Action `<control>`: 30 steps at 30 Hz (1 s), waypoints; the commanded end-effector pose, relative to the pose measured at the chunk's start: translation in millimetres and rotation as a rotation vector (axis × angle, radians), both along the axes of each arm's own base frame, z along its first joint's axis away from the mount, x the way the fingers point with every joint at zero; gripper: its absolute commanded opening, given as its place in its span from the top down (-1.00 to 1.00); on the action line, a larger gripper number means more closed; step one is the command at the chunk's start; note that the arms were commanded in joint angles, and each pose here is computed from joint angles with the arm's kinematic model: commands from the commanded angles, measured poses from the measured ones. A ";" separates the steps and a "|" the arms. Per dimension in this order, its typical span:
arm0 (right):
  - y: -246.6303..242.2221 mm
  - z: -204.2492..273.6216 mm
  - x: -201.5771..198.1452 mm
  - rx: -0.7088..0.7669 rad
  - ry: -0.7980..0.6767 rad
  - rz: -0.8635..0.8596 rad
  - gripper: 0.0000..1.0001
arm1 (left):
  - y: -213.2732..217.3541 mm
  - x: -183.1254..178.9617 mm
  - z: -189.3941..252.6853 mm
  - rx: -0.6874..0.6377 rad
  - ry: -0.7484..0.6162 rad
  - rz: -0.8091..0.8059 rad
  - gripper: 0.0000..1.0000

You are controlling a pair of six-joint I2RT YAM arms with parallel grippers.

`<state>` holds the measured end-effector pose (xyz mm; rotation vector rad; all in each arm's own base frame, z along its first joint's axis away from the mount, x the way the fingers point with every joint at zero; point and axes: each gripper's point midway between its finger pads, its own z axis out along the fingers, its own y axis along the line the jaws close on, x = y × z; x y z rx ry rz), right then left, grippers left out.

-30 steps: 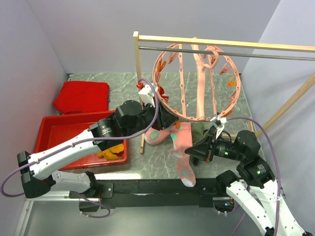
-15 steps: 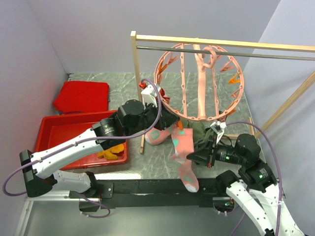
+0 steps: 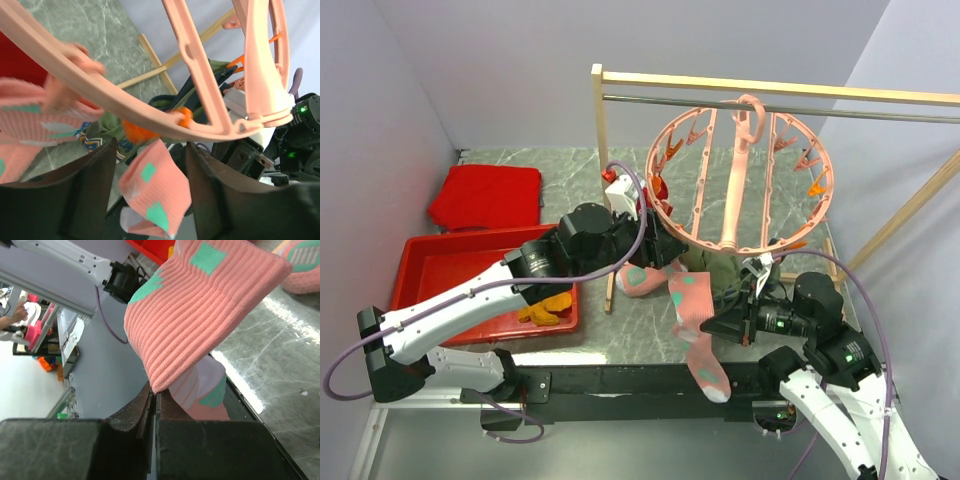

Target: Remove the socks clipped to the hanger

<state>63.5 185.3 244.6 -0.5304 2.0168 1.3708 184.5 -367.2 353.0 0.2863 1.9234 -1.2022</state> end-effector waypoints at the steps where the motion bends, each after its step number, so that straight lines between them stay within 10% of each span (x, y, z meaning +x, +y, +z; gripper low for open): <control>1: 4.0 19.5 14.8 0.029 -0.054 -0.036 1.00 | 14.3 -10.9 27.4 -0.054 -0.042 -0.023 -0.32; 7: 8.3 24.0 19.2 0.053 -0.060 -0.029 1.00 | 37.9 -28.6 26.6 -0.103 -0.074 -0.044 -0.91; 22: 17.9 37.3 22.1 0.108 -0.084 0.024 1.00 | -4.4 -91.6 -53.6 0.028 0.134 -0.426 -0.88; 25: 18.2 35.1 21.0 0.106 -0.075 0.032 1.00 | -13.4 -92.8 -48.7 0.013 0.123 -0.446 -0.83; 30: 18.0 33.5 21.0 0.106 -0.068 0.027 1.00 | -16.9 -85.2 -52.5 0.053 0.119 -0.422 0.01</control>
